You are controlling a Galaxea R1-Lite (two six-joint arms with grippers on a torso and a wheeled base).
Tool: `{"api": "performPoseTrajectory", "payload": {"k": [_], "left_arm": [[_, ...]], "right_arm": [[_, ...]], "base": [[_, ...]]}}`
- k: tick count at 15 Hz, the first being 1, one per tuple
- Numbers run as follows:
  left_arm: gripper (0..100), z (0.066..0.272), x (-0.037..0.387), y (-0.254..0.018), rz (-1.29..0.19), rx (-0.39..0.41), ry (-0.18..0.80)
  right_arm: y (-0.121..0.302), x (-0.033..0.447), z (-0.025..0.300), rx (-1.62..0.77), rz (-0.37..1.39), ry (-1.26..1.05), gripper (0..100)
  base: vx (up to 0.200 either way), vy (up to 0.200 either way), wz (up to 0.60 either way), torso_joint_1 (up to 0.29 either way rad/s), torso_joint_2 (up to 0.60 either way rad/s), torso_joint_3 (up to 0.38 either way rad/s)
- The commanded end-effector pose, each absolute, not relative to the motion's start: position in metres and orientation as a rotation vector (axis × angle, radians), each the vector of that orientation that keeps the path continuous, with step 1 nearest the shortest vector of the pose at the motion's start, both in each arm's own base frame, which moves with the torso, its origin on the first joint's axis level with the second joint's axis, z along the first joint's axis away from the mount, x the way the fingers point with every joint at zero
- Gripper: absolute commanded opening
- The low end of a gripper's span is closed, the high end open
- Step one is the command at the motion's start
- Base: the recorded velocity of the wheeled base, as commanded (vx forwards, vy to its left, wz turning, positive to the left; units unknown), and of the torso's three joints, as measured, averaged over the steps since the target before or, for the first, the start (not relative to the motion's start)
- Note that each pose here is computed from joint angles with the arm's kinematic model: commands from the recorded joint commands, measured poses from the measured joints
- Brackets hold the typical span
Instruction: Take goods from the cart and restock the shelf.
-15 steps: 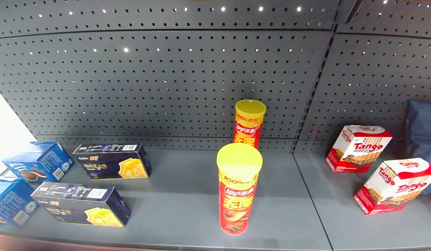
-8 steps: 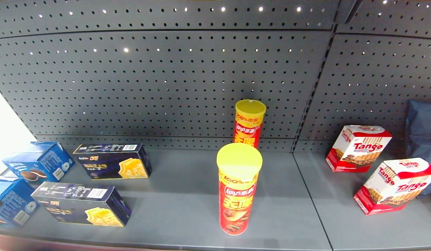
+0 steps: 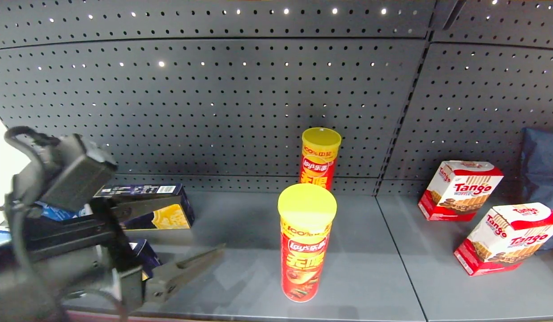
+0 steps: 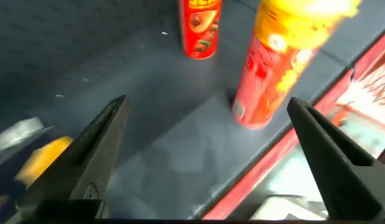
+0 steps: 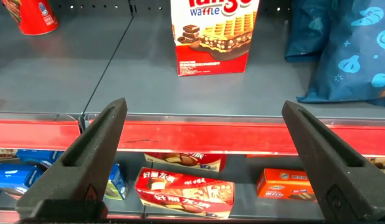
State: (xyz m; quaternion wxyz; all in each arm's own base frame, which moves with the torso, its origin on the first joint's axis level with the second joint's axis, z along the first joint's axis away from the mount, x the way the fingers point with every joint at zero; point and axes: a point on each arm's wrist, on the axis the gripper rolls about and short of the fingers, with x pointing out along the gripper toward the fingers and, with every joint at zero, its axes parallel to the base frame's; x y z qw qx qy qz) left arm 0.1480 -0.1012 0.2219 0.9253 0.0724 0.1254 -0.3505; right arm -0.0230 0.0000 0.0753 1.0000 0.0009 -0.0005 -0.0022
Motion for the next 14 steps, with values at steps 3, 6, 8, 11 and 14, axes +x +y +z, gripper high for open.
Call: {"api": "performPoseTrajectory", "payload": {"k": [3, 6, 8, 11, 14], "left_arm": [[100, 0.178, 0.193, -0.133, -0.710, 0.138, 0.438], [100, 0.159, 0.197, -0.138, -0.687, 0.166, 0.513], [100, 0.143, 0.199, -0.139, -0.677, 0.183, 0.567], [100, 0.138, 0.204, -0.143, -0.672, 0.187, 0.572], [100, 0.133, 0.214, -0.150, -0.628, 0.192, 0.538]], "right_arm": [[0.000, -0.023, 0.075, 0.002, -0.005, 0.002, 100], [0.000, -0.023, 0.075, 0.002, -0.003, 0.002, 100], [0.000, -0.023, 0.075, 0.002, -0.005, 0.002, 100], [0.000, -0.023, 0.075, 0.002, -0.005, 0.002, 100], [0.000, -0.023, 0.075, 0.002, -0.003, 0.002, 100]], "base": [[0.000, 0.000, 0.00, 0.000, 0.00, 0.000], [0.000, 0.000, 0.00, 0.000, 0.00, 0.000], [0.000, 0.000, 0.00, 0.000, 0.00, 0.000], [0.000, 0.000, 0.00, 0.000, 0.00, 0.000], [0.000, 0.000, 0.00, 0.000, 0.00, 0.000]]}}
